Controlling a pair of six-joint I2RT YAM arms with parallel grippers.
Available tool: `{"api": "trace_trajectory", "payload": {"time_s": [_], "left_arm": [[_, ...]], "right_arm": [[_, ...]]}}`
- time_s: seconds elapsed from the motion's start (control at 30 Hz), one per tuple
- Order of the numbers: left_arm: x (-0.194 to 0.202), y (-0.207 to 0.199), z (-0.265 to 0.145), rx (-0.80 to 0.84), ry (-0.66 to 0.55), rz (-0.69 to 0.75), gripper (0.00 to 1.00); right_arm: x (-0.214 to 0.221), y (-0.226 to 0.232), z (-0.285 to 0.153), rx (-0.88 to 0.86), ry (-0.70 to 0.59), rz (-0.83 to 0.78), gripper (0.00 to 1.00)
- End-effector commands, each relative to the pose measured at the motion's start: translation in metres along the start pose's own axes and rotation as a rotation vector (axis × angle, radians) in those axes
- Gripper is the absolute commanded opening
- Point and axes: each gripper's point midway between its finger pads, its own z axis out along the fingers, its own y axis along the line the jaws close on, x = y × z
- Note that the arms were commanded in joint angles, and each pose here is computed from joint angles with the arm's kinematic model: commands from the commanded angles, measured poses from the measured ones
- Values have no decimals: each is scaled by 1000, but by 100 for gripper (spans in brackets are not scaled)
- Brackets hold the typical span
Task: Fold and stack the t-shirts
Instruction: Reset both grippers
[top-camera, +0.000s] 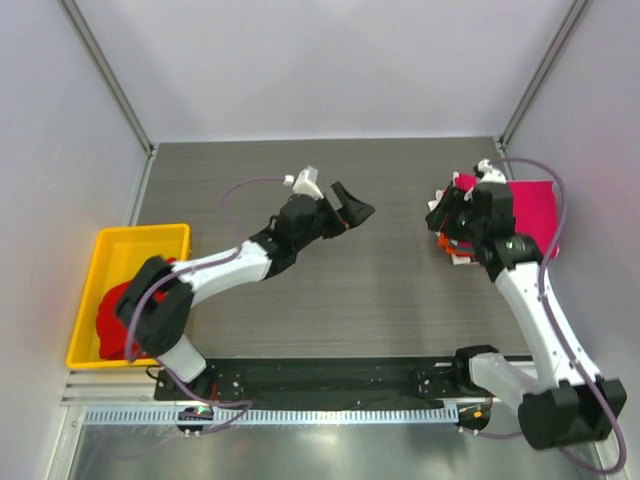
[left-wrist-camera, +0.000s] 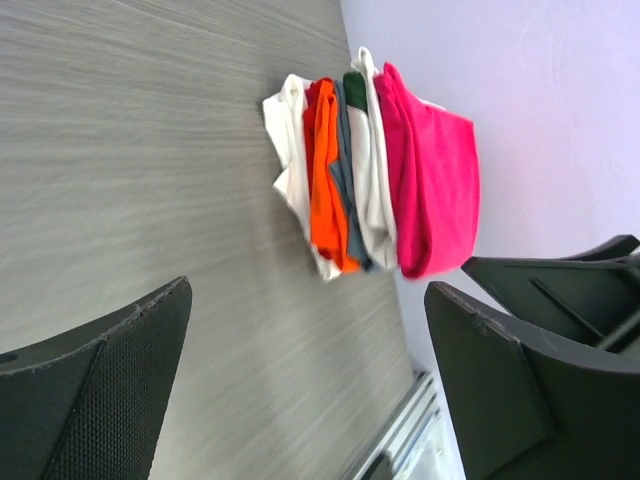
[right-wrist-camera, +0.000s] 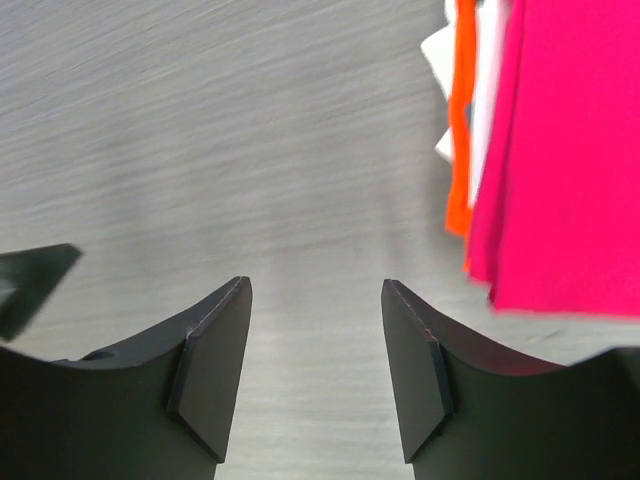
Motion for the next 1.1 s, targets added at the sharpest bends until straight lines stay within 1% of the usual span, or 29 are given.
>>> {"api": "trace_trajectory", "payload": {"time_s": [0.0,0.03,0.07,0.1,0.13,0.17,0.2,0.23,0.27,0.3,0.33,0.37,0.4,0.43,0.47,0.5,0.53,0.57,0.63,0.67,0.77,0.9,1.07], "left_arm": [[-1,36,-44,-168,-14,143,100],[-2,37,-65,-177,-20,157,100],[-1,47,-80,-219,-9,183,100],[-3,53,-92,-243,-24,196,100],[-1,62,-117,-263,-22,210,100],[-1,69,-128,-276,-29,228,100],[1,79,-140,-299,-31,239,100],[-1,91,-161,-331,-52,250,100],[1,101,-171,-357,-55,258,100],[0,106,-181,-370,-63,267,100],[2,119,-193,-414,-62,279,100],[3,125,-206,-407,-78,280,100],[3,130,-212,-415,-87,283,100],[6,138,-218,-432,-86,290,100],[5,145,-226,-432,-111,295,100],[6,151,-230,-440,-118,301,100],[8,158,-236,-457,-118,315,100],[6,165,-241,-472,-138,324,100],[6,176,-250,-506,-139,360,100],[5,180,-254,-523,-149,362,100],[2,170,-257,-451,-180,361,100],[0,168,-262,-410,-220,344,100],[1,163,-265,-348,-245,326,100]], "right_arm": [[20,7,-8,-37,-51,41,59],[25,11,-9,-62,-64,45,58],[30,19,-18,-100,-84,58,57],[50,11,-12,-72,-58,54,57],[55,11,-12,-76,-70,57,57],[75,7,-9,-72,-43,50,57],[80,6,-7,-73,-50,54,57],[87,7,-5,-86,-44,58,57],[108,4,1,-94,-9,51,57],[112,5,1,-110,-17,56,58],[111,10,3,-137,-42,53,59],[124,4,8,-132,-30,40,61],[127,2,9,-137,-41,28,66],[123,3,11,-153,-81,21,68],[135,-3,15,-148,-69,22,70],[139,-3,17,-155,-69,23,73],[136,-2,20,-163,-100,49,74],[137,-2,21,-166,-102,48,74],[134,1,17,-185,-105,26,75],[139,-1,18,-183,-100,31,75],[139,7,12,-254,-127,34,75],[137,4,8,-258,-161,55,76],[138,7,6,-278,-163,58,77]]}}
